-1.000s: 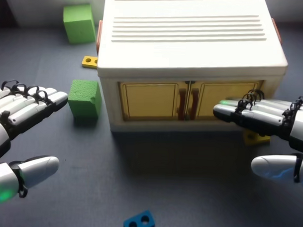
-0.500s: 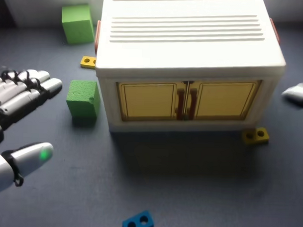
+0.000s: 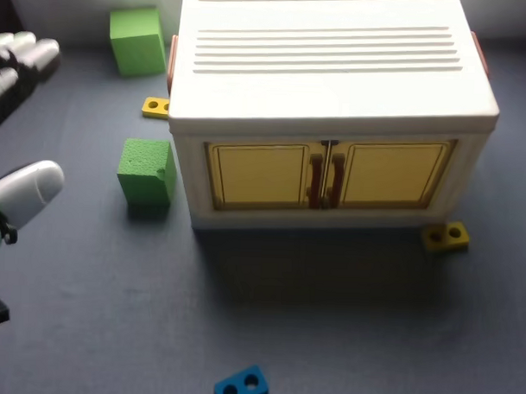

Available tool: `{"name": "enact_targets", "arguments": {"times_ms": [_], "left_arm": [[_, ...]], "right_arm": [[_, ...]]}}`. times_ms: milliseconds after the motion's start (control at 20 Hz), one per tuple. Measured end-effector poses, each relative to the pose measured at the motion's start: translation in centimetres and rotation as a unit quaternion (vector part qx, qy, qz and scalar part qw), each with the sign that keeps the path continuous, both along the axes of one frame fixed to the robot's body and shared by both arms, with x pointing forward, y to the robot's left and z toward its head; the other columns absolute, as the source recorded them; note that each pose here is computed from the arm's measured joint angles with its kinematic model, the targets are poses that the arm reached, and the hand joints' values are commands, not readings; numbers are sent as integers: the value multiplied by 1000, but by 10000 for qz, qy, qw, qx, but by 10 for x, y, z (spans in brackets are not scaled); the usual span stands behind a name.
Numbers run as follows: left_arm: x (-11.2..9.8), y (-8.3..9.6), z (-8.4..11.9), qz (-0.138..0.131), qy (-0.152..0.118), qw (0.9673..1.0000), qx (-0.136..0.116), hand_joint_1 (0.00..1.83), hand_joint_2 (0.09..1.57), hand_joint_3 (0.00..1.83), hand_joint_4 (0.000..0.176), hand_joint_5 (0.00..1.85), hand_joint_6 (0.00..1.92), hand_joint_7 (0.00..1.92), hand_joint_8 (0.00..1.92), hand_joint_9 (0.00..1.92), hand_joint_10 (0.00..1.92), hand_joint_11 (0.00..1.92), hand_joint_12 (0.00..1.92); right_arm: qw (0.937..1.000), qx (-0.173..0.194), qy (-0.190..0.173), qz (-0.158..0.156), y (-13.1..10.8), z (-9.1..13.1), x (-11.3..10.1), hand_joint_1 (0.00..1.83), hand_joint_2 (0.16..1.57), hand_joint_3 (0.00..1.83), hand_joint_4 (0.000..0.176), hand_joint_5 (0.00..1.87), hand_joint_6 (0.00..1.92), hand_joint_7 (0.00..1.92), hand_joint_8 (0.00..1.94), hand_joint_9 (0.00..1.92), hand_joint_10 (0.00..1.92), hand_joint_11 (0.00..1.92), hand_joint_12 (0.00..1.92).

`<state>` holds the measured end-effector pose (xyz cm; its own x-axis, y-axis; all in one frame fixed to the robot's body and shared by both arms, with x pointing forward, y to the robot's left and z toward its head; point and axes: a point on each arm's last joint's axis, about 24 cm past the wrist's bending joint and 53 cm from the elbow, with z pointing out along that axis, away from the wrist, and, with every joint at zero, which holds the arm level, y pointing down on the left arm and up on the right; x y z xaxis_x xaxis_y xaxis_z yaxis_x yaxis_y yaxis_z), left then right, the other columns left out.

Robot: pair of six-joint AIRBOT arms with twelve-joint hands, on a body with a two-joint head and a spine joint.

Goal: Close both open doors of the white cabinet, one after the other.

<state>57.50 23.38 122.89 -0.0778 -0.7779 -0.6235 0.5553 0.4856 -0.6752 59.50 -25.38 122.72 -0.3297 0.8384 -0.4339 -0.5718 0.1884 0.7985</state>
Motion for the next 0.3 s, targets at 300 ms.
{"name": "enact_targets", "arguments": {"times_ms": [300], "left_arm": [[5,2,6,-219,17,9990,-379,41,1434,0,0,0,0,3,0,0,0,0,0]], "right_arm": [[9964,290,-685,411,27,39,-3,456,1394,0,0,378,36,447,13,435,25,0,1232]]}}
